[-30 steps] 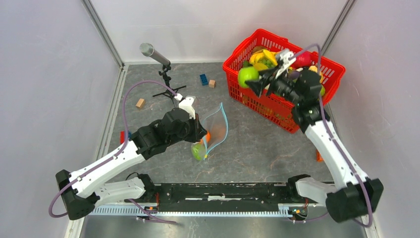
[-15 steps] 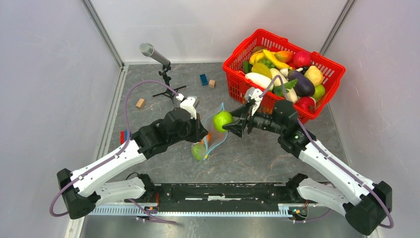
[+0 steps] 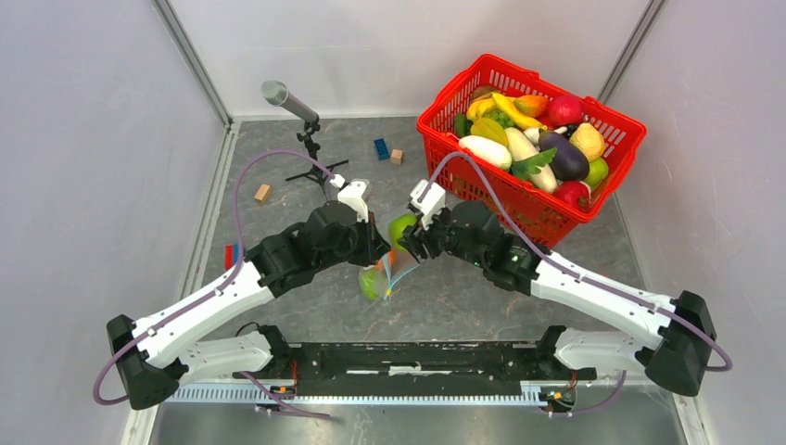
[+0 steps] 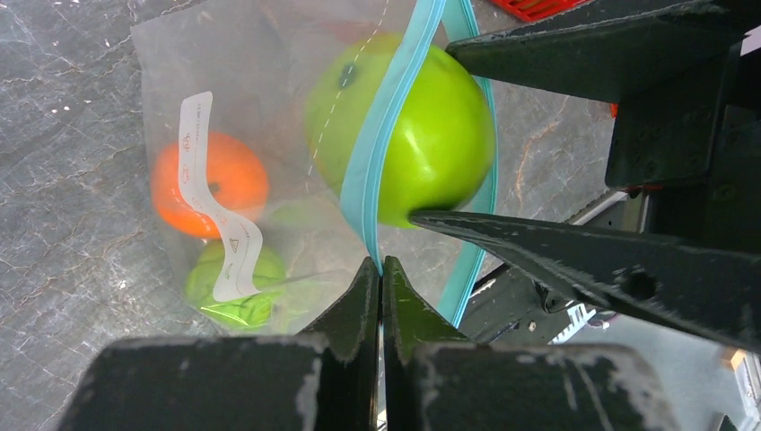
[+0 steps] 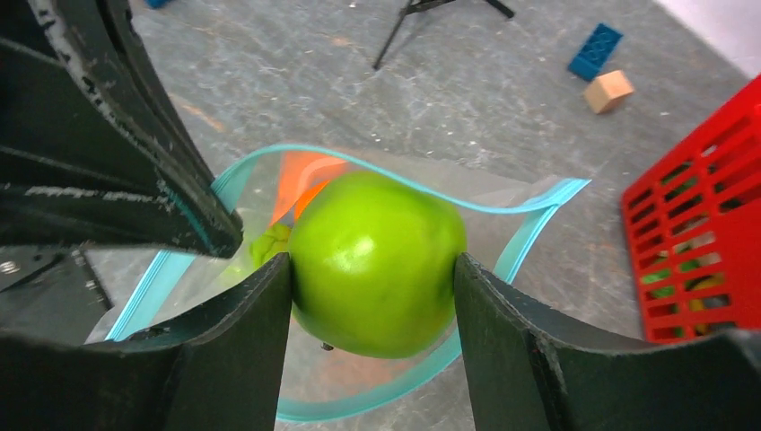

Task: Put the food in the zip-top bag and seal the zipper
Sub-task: Place the fake fruit in the zipper food storage bag, then adjust the zipper food storage bag at the center of the board.

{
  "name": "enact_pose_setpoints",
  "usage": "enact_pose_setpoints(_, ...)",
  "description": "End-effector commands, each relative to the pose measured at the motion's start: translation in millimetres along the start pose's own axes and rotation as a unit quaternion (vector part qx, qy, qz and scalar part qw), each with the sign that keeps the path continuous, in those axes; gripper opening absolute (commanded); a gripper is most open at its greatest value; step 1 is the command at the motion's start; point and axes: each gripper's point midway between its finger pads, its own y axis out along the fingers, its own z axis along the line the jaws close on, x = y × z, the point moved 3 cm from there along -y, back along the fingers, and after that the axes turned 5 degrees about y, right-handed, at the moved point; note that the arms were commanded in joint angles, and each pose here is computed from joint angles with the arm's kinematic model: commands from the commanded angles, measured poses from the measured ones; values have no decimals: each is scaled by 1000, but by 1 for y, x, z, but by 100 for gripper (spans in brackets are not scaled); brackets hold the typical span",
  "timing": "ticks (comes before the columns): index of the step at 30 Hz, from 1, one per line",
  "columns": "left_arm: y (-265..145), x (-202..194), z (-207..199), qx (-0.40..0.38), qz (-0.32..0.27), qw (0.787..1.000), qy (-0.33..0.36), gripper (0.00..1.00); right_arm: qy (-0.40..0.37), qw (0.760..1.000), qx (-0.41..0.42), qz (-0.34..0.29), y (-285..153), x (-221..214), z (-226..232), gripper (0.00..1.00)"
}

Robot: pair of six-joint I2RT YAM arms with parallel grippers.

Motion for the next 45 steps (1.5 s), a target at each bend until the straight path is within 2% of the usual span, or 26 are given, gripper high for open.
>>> enact_pose_setpoints(1,-3,13,-3,-4,-23,1000,6,2,-55,991,-113,-36,5,27,-13,54)
enact_pose_setpoints(8,-8,17,1,10,-32,999,3,2,-53,982,-159,-90,14,27,-15,68)
enact_pose_setpoints(11,-9,18,4,20,-33,999,3,2,-49,980,-151,-117,13,30,-13,79)
enact_pose_setpoints(17,-10,22,5,28,-39,999,-1,2,-42,984,-125,-119,18,31,-5,84)
enact_pose_setpoints(24,-7,21,8,36,-35,999,-4,2,-11,987,-55,-151,-8,51,14,83)
enact_pose_setpoints(27,-6,23,10,39,-35,999,-4,2,27,984,-85,-156,-30,52,4,82)
enact_pose_setpoints(30,-4,24,11,39,-34,999,-5,2,65,978,-128,-149,-46,45,-9,84)
enact_pose_setpoints(35,0,22,9,32,-28,999,-6,2,108,988,-95,-60,-32,7,6,85)
enact_pose_setpoints(38,-1,22,9,31,-29,999,-7,2,135,984,-115,-18,-22,-20,5,85)
enact_pose_setpoints(40,-1,21,9,32,-28,999,-6,2,148,981,-128,-4,-18,-33,3,82)
enact_pose_setpoints(43,0,19,10,32,-26,999,-5,2,169,977,-128,4,-12,-42,5,69)
enact_pose_setpoints(45,0,19,11,33,-26,999,-4,2,176,978,-109,1,-8,-42,11,54)
